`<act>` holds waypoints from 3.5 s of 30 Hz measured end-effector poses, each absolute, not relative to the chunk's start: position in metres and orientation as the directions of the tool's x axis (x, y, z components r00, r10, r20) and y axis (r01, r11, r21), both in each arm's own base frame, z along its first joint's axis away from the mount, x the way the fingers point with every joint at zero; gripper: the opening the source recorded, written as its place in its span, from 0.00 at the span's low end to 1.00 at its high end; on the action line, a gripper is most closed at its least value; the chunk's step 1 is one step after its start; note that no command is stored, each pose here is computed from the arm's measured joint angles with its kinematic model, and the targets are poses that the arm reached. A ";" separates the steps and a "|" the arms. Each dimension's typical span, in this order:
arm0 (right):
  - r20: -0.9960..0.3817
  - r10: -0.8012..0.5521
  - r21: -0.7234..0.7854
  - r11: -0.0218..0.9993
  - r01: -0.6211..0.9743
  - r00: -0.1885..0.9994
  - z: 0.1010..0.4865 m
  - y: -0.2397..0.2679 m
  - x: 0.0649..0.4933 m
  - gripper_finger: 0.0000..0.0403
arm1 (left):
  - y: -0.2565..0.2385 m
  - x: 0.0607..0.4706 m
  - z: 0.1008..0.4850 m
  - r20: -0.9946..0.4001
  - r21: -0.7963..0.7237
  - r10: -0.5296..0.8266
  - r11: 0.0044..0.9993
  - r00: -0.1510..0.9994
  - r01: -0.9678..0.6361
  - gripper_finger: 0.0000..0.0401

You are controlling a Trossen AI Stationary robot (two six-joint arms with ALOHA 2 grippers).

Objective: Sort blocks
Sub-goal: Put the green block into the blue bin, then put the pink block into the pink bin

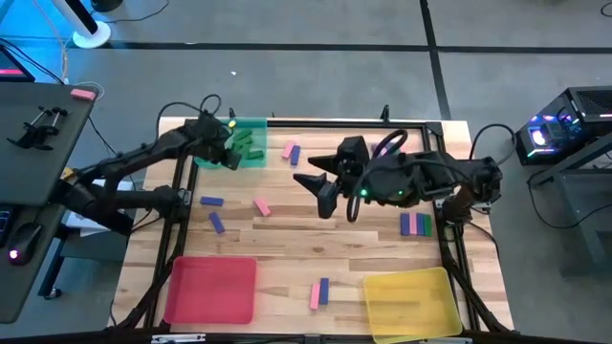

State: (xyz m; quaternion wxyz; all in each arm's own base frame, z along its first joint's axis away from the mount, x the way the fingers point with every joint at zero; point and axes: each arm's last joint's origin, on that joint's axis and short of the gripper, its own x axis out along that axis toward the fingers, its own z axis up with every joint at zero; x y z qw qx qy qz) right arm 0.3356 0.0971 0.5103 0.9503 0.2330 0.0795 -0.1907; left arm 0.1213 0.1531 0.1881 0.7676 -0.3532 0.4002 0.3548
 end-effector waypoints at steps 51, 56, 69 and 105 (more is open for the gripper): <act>-0.706 -0.152 0.307 0.814 0.493 0.692 0.425 0.155 0.344 0.60 | -0.038 0.181 0.274 -0.829 -0.258 -0.062 0.924 0.556 -0.282 0.49; -0.699 -0.157 0.297 0.824 0.483 0.698 0.428 0.150 0.344 0.60 | -0.015 0.230 0.260 -0.986 0.097 0.091 0.995 0.139 0.036 0.49; -0.662 -0.200 0.283 0.825 0.489 0.722 0.431 0.149 0.346 0.60 | -0.009 0.305 0.185 -0.991 0.126 0.126 0.680 0.054 0.722 0.49; -0.643 -0.195 0.264 0.851 0.453 0.741 0.433 0.148 0.349 0.60 | 0.022 0.299 0.148 -0.992 0.110 0.123 0.832 0.013 0.544 0.49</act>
